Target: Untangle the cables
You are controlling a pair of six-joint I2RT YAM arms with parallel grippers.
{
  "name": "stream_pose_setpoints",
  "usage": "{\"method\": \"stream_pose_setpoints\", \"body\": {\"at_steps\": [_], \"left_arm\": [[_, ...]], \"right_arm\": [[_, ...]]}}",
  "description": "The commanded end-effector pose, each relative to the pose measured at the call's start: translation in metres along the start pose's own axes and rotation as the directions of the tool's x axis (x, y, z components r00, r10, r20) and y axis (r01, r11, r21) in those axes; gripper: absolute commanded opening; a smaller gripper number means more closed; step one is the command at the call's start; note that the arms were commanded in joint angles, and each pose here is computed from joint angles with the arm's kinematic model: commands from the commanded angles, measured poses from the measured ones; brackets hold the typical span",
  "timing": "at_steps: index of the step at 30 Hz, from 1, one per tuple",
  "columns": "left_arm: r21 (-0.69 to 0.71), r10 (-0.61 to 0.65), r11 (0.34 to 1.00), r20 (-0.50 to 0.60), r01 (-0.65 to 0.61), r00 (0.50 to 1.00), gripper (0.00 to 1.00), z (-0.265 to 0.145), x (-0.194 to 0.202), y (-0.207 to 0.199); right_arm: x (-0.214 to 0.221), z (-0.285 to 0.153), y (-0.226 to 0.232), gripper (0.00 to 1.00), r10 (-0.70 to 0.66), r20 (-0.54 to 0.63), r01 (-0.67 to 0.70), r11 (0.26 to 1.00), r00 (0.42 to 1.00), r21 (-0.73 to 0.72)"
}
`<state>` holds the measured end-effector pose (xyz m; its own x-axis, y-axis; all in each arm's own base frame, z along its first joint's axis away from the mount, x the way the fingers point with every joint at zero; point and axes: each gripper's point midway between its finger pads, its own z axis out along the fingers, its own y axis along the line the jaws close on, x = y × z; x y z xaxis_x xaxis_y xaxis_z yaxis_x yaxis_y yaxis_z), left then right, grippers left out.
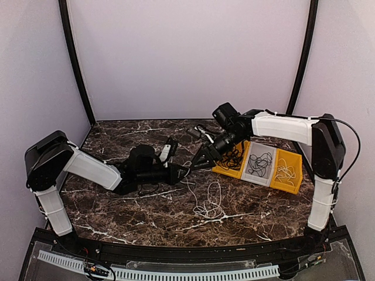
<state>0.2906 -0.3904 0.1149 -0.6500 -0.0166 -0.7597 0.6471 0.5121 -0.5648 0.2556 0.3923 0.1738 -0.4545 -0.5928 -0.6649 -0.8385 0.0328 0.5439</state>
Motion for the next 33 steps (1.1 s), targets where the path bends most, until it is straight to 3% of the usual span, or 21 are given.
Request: {"method": "stream_pose_setpoints", "body": {"at_steps": [1, 3, 6, 10, 16, 23, 25, 28, 33], "left_arm": [[0.003, 0.004, 1.000, 0.013, -0.004, 1.000, 0.00, 0.003, -0.007, -0.007], [-0.001, 0.010, 1.000, 0.007, -0.010, 1.000, 0.00, 0.003, -0.006, -0.007], [-0.010, 0.014, 1.000, 0.002, -0.014, 1.000, 0.00, 0.001, -0.004, -0.006], [-0.038, 0.015, 0.999, -0.004, -0.015, 1.000, 0.08, -0.005, 0.000, -0.002], [-0.116, 0.023, 0.993, -0.049, -0.029, 0.999, 0.32, -0.025, 0.019, 0.013], [-0.245, 0.037, 0.968, -0.078, -0.055, 0.996, 0.41, -0.059, 0.041, 0.037], [-0.262, 0.044, 0.963, -0.073, -0.062, 0.996, 0.42, -0.066, 0.042, 0.039], [-0.274, 0.048, 0.959, -0.082, -0.068, 0.995, 0.42, -0.069, 0.047, 0.042], [-0.264, 0.047, 0.962, -0.085, -0.068, 0.995, 0.42, -0.068, 0.048, 0.041]], "right_arm": [[-0.004, 0.012, 0.004, 0.69, 0.036, -0.003, -0.037, 0.997, 0.999, -0.065], [-0.006, 0.015, 0.003, 0.67, 0.037, -0.004, -0.037, 0.998, 0.999, -0.059], [-0.005, 0.018, -0.009, 0.46, 0.051, -0.012, -0.051, 0.999, 0.999, -0.003], [0.007, 0.015, -0.015, 0.00, 0.058, -0.025, -0.057, 0.998, 0.998, 0.034], [0.063, 0.009, -0.017, 0.00, -0.032, -0.171, 0.052, 0.992, 0.985, 0.116], [0.118, -0.006, -0.026, 0.00, -0.142, -0.307, 0.221, 0.945, 0.941, 0.240], [0.121, -0.011, -0.023, 0.10, -0.183, -0.327, 0.271, 0.930, 0.927, 0.248], [0.123, -0.013, -0.019, 0.32, -0.237, -0.348, 0.331, 0.911, 0.907, 0.244], [0.127, -0.007, -0.011, 0.47, -0.275, -0.370, 0.368, 0.906, 0.887, 0.209]]}}
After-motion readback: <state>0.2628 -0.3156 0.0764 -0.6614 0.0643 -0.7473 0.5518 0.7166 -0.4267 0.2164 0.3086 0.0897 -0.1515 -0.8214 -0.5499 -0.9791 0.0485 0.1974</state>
